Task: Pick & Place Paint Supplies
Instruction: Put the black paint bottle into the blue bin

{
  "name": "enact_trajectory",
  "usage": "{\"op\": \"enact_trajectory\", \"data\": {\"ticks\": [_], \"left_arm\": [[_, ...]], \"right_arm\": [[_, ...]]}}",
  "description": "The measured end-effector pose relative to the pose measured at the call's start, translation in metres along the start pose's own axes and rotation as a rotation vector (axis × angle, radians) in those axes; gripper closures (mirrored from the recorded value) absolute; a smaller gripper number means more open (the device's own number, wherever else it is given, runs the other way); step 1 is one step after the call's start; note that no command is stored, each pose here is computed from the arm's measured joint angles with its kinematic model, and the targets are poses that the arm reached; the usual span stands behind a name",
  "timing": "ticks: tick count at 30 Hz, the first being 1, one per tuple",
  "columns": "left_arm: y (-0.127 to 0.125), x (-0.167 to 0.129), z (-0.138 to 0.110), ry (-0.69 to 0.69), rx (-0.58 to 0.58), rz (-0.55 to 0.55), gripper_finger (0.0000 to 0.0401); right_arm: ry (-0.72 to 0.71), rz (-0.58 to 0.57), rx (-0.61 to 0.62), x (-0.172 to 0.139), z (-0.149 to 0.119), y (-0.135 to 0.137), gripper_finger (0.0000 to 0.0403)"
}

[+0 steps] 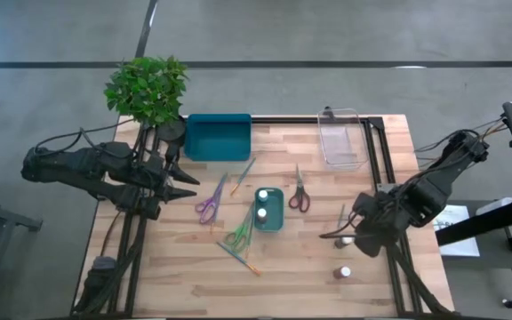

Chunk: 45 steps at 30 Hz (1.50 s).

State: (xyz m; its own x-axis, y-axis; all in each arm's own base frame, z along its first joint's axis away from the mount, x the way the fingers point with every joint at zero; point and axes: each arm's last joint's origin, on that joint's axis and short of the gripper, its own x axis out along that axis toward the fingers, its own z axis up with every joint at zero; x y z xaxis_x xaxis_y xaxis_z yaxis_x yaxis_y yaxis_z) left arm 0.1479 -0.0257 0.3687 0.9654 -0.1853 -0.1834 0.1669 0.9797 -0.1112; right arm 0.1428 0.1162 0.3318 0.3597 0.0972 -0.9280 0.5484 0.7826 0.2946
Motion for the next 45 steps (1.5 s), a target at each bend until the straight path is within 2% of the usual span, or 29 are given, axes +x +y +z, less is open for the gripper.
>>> {"op": "enact_trajectory", "data": {"ticks": [2, 6, 11, 18, 25, 28, 33, 38, 45], "left_arm": [[0.0, 0.0, 0.0, 0.0, -0.002, 0.0, 0.026], [0.0, 0.0, 0.0, 0.0, -0.003, 0.0, 0.026], [0.0, 0.0, 0.0, 0.0, -0.003, 0.0, 0.026], [0.0, 0.0, 0.0, 0.004, -0.022, 0.0, 0.026], [0.0, 0.0, -0.001, 0.012, -0.029, 0.0, 0.026], [0.0, 0.0, -0.001, 0.013, -0.03, 0.001, 0.026], [0.0, 0.0, -0.002, 0.021, -0.049, 0.001, 0.026], [0.0, 0.0, -0.003, 0.029, -0.056, 0.002, 0.026], [0.0, 0.0, -0.003, 0.034, -0.059, -0.001, 0.026]], "right_arm": [[-0.007, 0.015, -0.02, -0.003, 0.001, 0.001, 0.0381], [0.049, 0.014, 0.001, -0.002, 0.001, -0.001, 0.0352], [0.135, -0.007, 0.036, 0.006, -0.002, -0.004, 0.0265], [0.178, -0.067, -0.046, 0.023, -0.004, 0.0, 0.0131], [0.238, -0.175, -0.074, 0.054, -0.006, -0.003, 0.0054], [0.242, -0.18, -0.079, 0.066, -0.005, -0.003, 0.0037], [0.154, -0.068, -0.06, 0.077, -0.001, 0.005, 0.0033], [0.076, -0.094, -0.07, 0.078, 0.001, 0.002, 0.0032], [0.065, -0.094, -0.103, 0.085, -0.001, 0.0, 0.0032]]}}
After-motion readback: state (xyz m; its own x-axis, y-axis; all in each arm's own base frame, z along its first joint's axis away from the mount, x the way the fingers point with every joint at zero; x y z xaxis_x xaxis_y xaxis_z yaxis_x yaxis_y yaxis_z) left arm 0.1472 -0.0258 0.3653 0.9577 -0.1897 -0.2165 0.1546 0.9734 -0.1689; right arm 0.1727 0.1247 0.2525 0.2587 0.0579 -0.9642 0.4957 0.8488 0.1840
